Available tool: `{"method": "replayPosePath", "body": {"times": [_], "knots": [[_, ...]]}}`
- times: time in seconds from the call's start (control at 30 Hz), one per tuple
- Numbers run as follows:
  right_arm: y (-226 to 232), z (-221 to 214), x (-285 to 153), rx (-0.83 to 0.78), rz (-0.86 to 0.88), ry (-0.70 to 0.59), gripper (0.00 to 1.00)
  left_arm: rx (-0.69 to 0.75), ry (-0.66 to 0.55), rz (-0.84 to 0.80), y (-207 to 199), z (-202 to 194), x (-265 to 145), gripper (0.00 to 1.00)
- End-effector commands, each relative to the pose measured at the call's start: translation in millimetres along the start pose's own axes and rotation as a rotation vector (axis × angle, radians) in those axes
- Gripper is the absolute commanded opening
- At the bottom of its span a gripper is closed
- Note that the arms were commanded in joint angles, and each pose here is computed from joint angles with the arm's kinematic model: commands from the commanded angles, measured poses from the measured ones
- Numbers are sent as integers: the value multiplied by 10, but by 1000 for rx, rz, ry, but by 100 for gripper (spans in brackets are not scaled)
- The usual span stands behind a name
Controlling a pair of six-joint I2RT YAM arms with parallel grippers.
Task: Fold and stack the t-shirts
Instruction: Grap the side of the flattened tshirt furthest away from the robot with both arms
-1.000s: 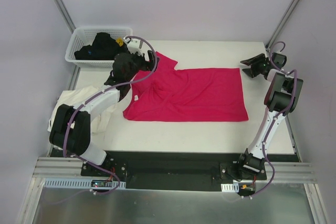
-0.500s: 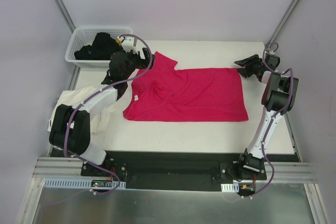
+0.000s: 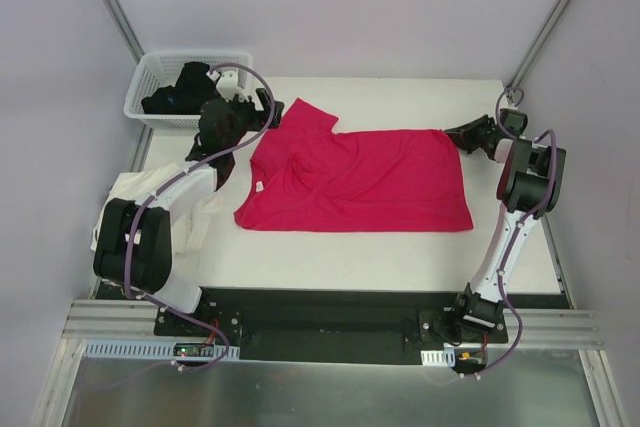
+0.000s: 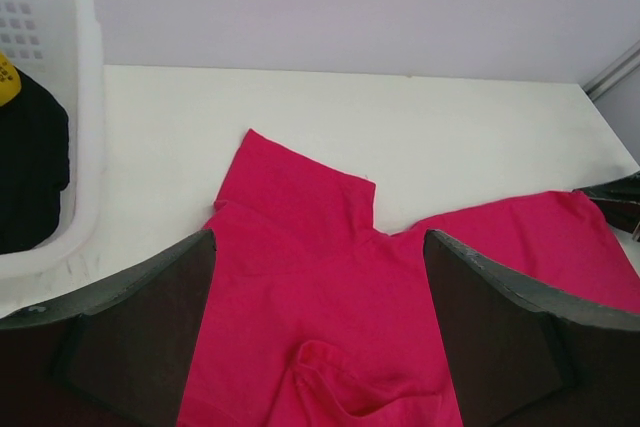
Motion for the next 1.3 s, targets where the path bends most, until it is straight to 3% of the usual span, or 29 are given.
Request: {"method": "replayPosePath", "body": {"times": [0.0,0.03,0.8,1.27], "knots": [[-68,-93,-41,14,-67,14,5,-22,-37,-39,-58,79,-29,83],[-66,-93,-41,19,-67,14,1,-24,-35,-35,-51,72,-30,84],[113,241,-405,7,-8,-62,1,-89,83,-16,86,-249,195,82],[199,187,-497,8,26,-61,1,-99,124,-23,100,-298,301,82]]}}
Point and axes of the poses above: each gripper's point midway between its finger pads, its own x axis out along the fingers, its own y axis along the line the jaws close on, z = x × y, the point moved 7 cm from there along -x, back along the fingers, and after that the axes turned 9 degrees about -x, right-handed, at the moved point
